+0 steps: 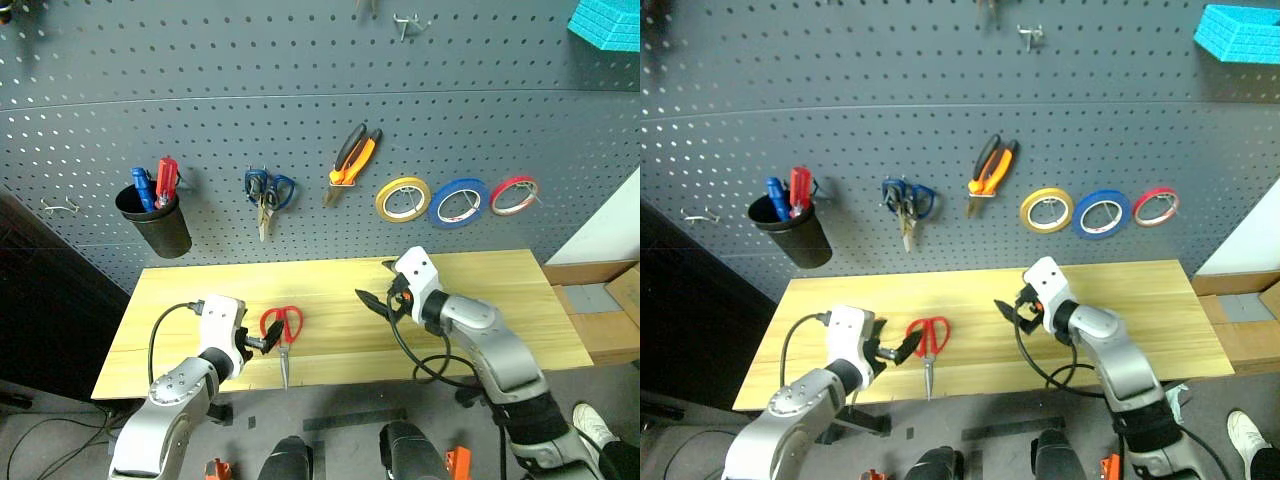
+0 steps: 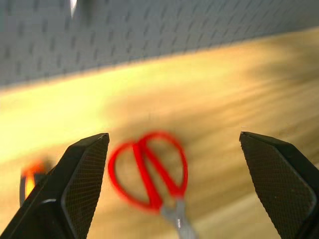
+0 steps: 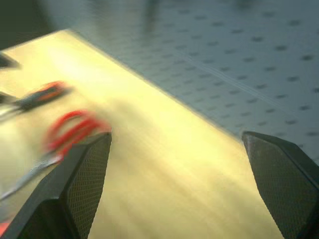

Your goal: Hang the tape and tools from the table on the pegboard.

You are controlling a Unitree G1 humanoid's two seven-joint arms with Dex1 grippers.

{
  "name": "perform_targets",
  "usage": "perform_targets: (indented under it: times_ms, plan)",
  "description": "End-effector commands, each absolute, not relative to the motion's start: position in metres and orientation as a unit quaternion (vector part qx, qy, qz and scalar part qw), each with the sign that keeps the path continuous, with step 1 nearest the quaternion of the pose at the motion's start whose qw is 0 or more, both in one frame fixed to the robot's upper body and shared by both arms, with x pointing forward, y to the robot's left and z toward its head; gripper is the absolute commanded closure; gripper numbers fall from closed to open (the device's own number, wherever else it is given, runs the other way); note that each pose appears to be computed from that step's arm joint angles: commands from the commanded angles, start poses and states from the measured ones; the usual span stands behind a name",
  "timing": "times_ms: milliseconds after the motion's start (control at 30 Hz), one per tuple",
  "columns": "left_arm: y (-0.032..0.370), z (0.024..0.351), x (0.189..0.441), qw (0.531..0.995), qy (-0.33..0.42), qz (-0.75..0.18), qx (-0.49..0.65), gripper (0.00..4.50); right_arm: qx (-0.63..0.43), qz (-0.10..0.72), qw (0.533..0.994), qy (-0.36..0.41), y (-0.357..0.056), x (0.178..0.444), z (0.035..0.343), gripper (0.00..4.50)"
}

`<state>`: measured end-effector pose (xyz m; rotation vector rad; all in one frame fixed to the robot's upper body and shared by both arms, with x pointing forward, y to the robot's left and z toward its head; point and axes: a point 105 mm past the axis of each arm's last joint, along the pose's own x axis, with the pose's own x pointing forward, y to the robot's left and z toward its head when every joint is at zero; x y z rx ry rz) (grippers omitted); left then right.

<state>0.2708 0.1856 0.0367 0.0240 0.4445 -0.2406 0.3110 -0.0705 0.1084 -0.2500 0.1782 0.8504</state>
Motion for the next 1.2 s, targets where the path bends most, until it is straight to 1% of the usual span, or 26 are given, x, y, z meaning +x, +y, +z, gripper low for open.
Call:
perform_targets:
  times_ms: [33,200,367,500,633,700,800,1000,1033,1067,1100,1133,1167,1200]
  plan:
    - [0.187,0.015,0.269,0.958,0.278,-0.068,0.005,0.05,-0.115,0.452,0.880,0.086,-0.061,0.295,0.120,0.00]
    - [0.166,-0.009,0.272,0.944,0.324,-0.055,-0.034,0.05,-0.123,0.464,0.872,0.090,-0.058,0.292,0.124,0.00]
    - [0.143,-0.022,0.282,0.936,0.341,-0.064,-0.059,0.05,-0.128,0.484,0.861,0.087,-0.053,0.285,0.128,0.00]
    - [0.142,-0.032,0.292,0.930,0.355,-0.019,-0.091,0.05,-0.133,0.486,0.860,0.087,-0.054,0.284,0.130,0.00]
    - [0.149,-0.036,0.294,0.924,0.364,0.027,-0.111,0.05,-0.140,0.477,0.863,0.089,-0.062,0.286,0.133,0.00]
    - [0.151,-0.038,0.294,0.921,0.368,0.035,-0.119,0.05,-0.137,0.473,0.866,0.090,-0.064,0.287,0.134,0.00]
    - [0.152,-0.039,0.295,0.920,0.371,0.037,-0.120,0.64,-0.122,0.471,0.868,0.094,-0.065,0.288,0.137,0.00]
    - [0.153,-0.039,0.298,0.919,0.374,0.028,-0.117,2.50,-0.105,0.467,0.871,0.106,-0.067,0.288,0.137,0.00]
    - [0.153,-0.039,0.298,0.919,0.375,0.027,-0.117,2.88,-0.100,0.467,0.872,0.109,-0.067,0.288,0.137,0.00]
    - [0.153,-0.038,0.299,0.921,0.372,0.024,-0.116,3.13,-0.091,0.470,0.871,0.112,-0.066,0.287,0.137,0.00]
    - [0.154,-0.037,0.300,0.921,0.370,0.021,-0.115,3.51,-0.086,0.472,0.870,0.114,-0.065,0.287,0.138,0.00]
    - [0.152,-0.033,0.303,0.926,0.358,0.012,-0.120,3.72,-0.081,0.476,0.868,0.116,-0.064,0.285,0.138,0.00]
    - [0.146,-0.027,0.306,0.932,0.344,-0.015,-0.113,4.06,-0.079,0.483,0.864,0.115,-0.063,0.283,0.139,0.00]
    - [0.141,-0.023,0.307,0.935,0.335,-0.036,-0.108,4.30,-0.079,0.488,0.862,0.115,-0.062,0.282,0.140,0.00]
